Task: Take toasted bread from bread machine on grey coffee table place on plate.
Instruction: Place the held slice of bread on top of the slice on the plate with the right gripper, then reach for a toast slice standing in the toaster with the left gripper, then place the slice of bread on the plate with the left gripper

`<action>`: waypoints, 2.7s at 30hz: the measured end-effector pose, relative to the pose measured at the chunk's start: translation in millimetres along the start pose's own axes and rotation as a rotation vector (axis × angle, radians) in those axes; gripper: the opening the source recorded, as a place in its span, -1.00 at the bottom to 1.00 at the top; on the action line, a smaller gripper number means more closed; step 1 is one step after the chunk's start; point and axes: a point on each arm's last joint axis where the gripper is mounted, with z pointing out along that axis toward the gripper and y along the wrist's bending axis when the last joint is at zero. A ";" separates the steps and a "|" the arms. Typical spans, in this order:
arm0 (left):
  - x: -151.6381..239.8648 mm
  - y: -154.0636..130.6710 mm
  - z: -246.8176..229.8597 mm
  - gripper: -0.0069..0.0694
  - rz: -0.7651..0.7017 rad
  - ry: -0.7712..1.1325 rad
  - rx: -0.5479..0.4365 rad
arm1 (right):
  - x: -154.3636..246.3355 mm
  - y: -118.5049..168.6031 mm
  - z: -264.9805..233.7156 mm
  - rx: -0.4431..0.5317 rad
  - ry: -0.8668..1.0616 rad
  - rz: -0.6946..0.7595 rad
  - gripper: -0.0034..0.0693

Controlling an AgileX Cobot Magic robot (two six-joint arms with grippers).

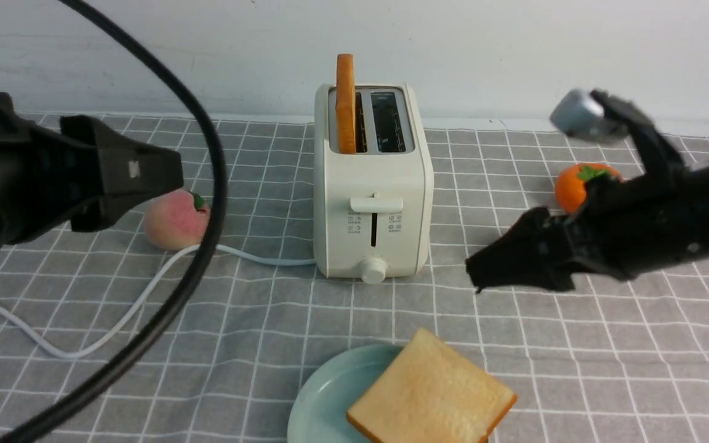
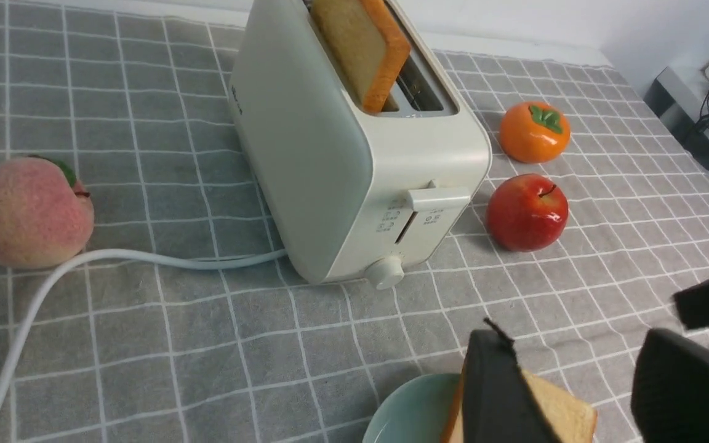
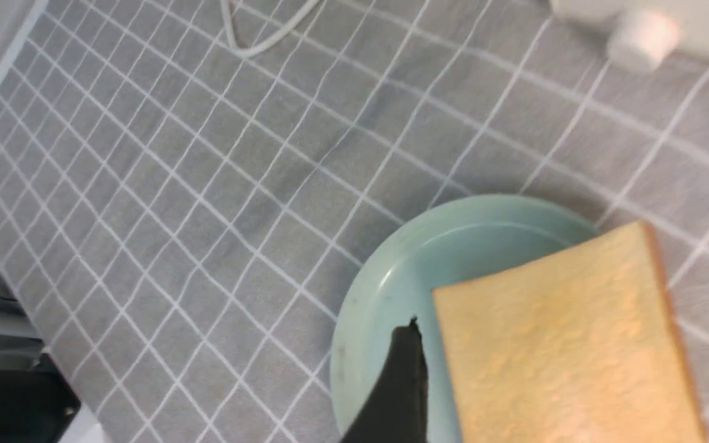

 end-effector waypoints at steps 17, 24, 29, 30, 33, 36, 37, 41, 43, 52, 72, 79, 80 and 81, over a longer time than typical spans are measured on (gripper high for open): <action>-78.4 -49.3 168.0 0.74 0.178 0.268 -0.124 | -0.3 87.8 -103.1 0.193 -0.095 -0.196 0.33; -79.0 -40.0 230.8 0.68 0.089 0.237 -0.231 | 1.1 100.4 -99.5 0.144 -0.102 -0.239 0.33; -71.1 -27.5 266.9 0.68 0.078 0.208 -0.219 | 1.4 101.2 -99.2 0.141 -0.100 -0.242 0.33; -66.7 -23.0 277.9 0.68 0.077 0.193 -0.220 | 1.5 101.1 -99.0 0.141 -0.100 -0.242 0.33; -61.2 -12.1 294.2 0.66 0.072 0.175 -0.222 | 1.5 101.1 -99.0 0.141 -0.100 -0.242 0.33; -55.5 4.4 308.2 0.48 0.049 0.177 -0.236 | 1.7 100.8 -98.8 0.143 -0.098 -0.242 0.33; -56.4 7.3 308.6 0.38 0.038 0.174 -0.237 | 1.7 100.8 -98.8 0.143 -0.099 -0.242 0.33; -61.9 10.5 304.2 -0.30 0.015 0.170 -0.221 | 1.9 100.6 -98.4 0.143 -0.097 -0.242 0.33; -64.1 7.7 300.5 -0.54 0.020 0.173 -0.207 | 2.2 100.1 -98.1 0.146 -0.095 -0.243 0.33; -115.9 -31.7 202.3 -0.52 0.146 0.127 -0.131 | 1.9 93.9 -98.9 0.216 -0.088 -0.283 0.33; 60.2 -24.7 150.1 -0.52 -0.041 0.694 0.404 | 3.2 91.2 -99.3 0.245 -0.068 -0.298 0.32; 108.2 2.6 171.9 -0.52 -0.151 0.641 0.335 | 5.9 91.2 -99.1 0.239 -0.039 -0.291 0.32; 111.2 4.8 174.1 -0.52 -0.154 0.646 0.324 | 6.2 91.4 -99.0 0.237 -0.036 -0.290 0.32; 115.2 7.9 177.2 -0.52 -0.157 0.654 0.309 | 6.2 91.5 -99.0 0.236 -0.036 -0.289 0.32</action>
